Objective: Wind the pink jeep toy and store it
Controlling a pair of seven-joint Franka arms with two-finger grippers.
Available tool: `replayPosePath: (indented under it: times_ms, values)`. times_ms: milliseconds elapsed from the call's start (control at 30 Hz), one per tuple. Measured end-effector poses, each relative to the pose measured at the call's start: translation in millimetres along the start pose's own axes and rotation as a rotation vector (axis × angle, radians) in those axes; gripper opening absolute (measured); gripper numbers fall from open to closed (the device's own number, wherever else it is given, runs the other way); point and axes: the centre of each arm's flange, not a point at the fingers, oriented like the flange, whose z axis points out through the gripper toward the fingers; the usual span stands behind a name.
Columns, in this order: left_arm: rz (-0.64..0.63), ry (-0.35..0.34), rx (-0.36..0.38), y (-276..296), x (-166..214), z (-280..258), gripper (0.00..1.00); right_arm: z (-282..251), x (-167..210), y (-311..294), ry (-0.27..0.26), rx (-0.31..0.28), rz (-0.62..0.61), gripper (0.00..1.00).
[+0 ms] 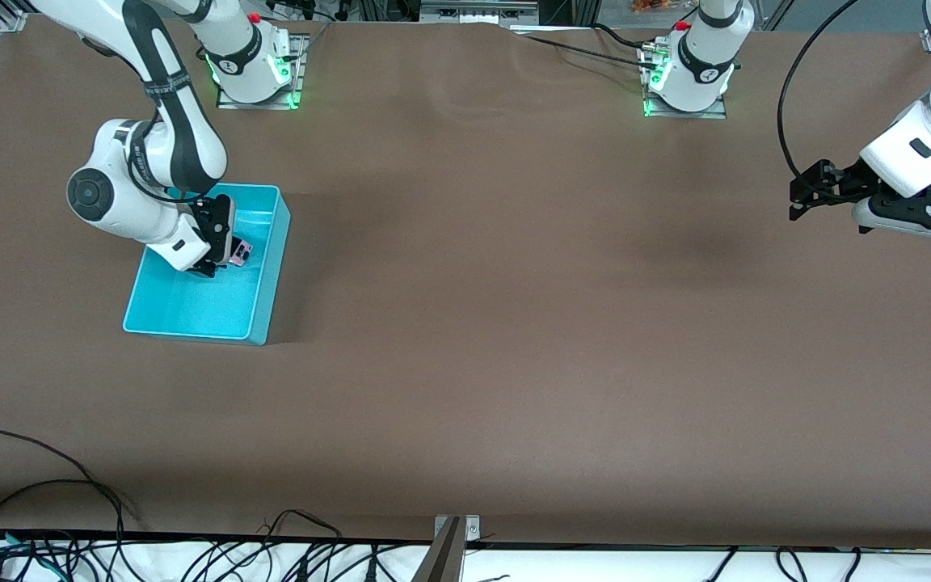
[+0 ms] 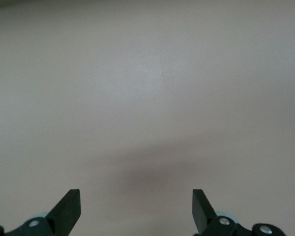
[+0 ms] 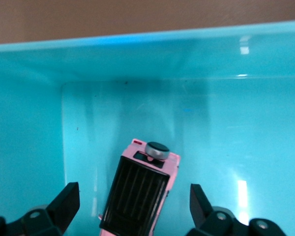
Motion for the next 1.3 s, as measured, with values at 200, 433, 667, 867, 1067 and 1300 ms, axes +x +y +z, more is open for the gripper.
replayPosePath:
  times_ms: [200, 433, 667, 867, 1067, 1300]
  values:
    - [0.0, -0.014, -0.002, 0.2, -1.6, 1.0, 1.0, -78.6, 16.7, 30.1, 0.04, -0.026, 0.044, 1.0]
    - [0.0, -0.016, -0.002, 0.5, -2.4, -0.3, 1.0, -186.6, 28.4, 48.2, 0.06, -0.039, 0.275, 1.0]
    - [0.0, -0.029, -0.004, 0.8, -4.6, -9.8, 1.0, -268.9, 36.2, 49.7, 0.017, -0.099, 0.598, 1.0]
    - [0.0, -0.048, -0.007, 1.1, -7.2, -12.3, 1.0, -311.8, 43.3, 40.7, 0.023, -0.098, 0.873, 1.0]
    - [-0.001, -0.066, -0.009, 1.2, -10.1, -18.0, 1.0, -343.1, 40.5, 30.9, 0.027, -0.091, 1.139, 1.0]
    - [0.0, -0.067, -0.009, 1.5, -11.4, -26.7, 1.0, -364.0, 14.4, 28.5, 0.036, -0.114, 1.299, 1.0]
